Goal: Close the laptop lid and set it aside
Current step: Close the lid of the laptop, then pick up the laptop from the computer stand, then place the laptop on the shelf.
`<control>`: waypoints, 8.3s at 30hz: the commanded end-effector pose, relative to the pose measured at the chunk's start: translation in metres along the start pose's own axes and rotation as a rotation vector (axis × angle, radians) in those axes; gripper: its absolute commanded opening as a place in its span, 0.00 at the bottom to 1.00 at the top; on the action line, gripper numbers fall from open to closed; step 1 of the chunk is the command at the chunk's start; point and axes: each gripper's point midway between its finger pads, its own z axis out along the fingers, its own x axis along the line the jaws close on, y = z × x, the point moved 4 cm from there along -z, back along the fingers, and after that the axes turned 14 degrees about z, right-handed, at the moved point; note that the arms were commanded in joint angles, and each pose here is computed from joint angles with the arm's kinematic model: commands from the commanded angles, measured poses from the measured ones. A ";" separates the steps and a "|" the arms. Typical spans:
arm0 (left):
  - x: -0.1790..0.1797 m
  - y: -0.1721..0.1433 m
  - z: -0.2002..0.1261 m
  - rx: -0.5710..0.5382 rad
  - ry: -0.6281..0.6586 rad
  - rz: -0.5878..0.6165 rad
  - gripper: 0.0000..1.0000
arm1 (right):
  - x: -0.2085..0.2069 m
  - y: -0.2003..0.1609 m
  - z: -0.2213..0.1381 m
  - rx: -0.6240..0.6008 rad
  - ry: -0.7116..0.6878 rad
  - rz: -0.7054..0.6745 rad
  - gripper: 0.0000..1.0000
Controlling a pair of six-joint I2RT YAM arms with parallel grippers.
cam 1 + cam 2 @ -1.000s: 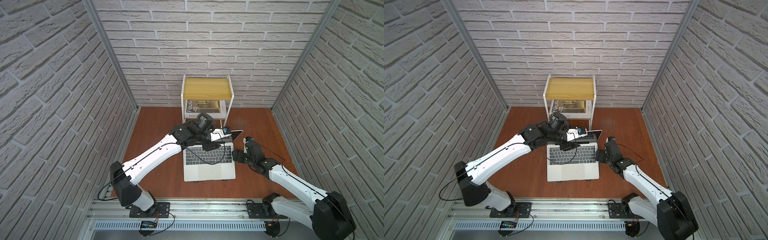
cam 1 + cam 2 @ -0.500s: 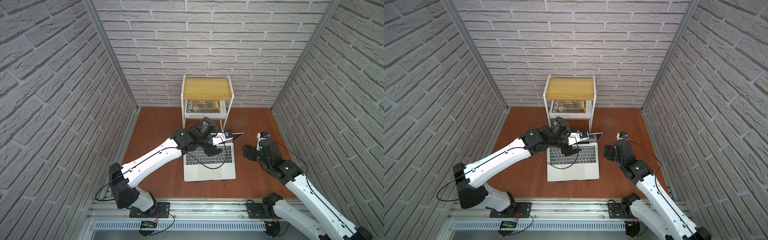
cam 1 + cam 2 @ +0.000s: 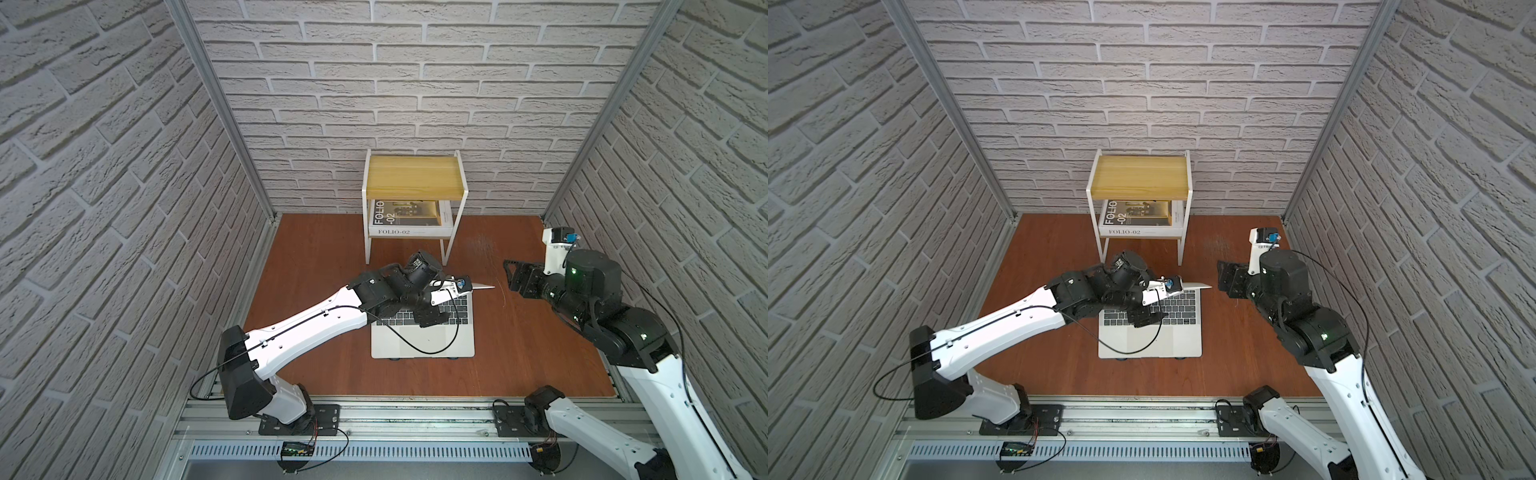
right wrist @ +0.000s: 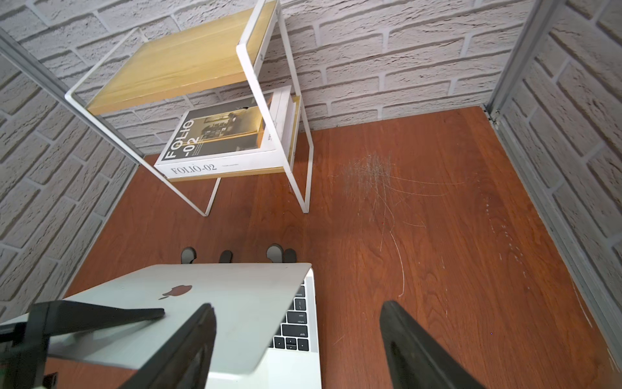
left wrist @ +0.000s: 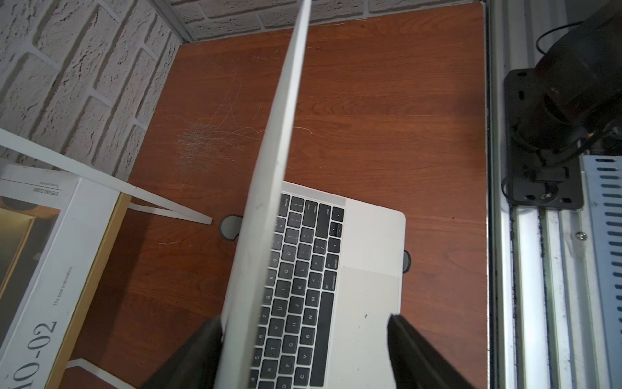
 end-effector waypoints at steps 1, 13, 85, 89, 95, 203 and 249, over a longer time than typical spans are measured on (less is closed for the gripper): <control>-0.044 -0.038 0.034 0.137 -0.204 -0.069 0.81 | 0.016 -0.009 0.017 0.093 0.034 -0.060 0.80; -0.040 -0.024 0.018 0.121 -0.196 -0.106 0.98 | 0.017 -0.049 0.074 0.210 -0.021 -0.073 0.81; -0.021 -0.237 -0.008 -0.227 0.217 -1.241 0.84 | -0.105 -0.212 0.143 0.619 -0.078 0.180 0.84; -0.023 -0.238 -0.003 -0.255 0.192 -1.248 0.82 | -0.113 -0.218 0.142 0.633 -0.056 0.216 0.83; -0.025 -0.240 0.007 -0.309 0.140 -1.268 0.83 | -0.115 -0.223 0.145 0.632 -0.012 0.262 0.80; 0.066 -0.190 -0.085 -0.505 0.213 -1.280 0.27 | 0.065 -0.044 0.016 0.355 0.998 0.379 0.26; 0.334 -0.135 -0.132 -0.494 0.241 -1.193 0.28 | 0.166 0.150 0.133 0.190 0.929 0.409 0.14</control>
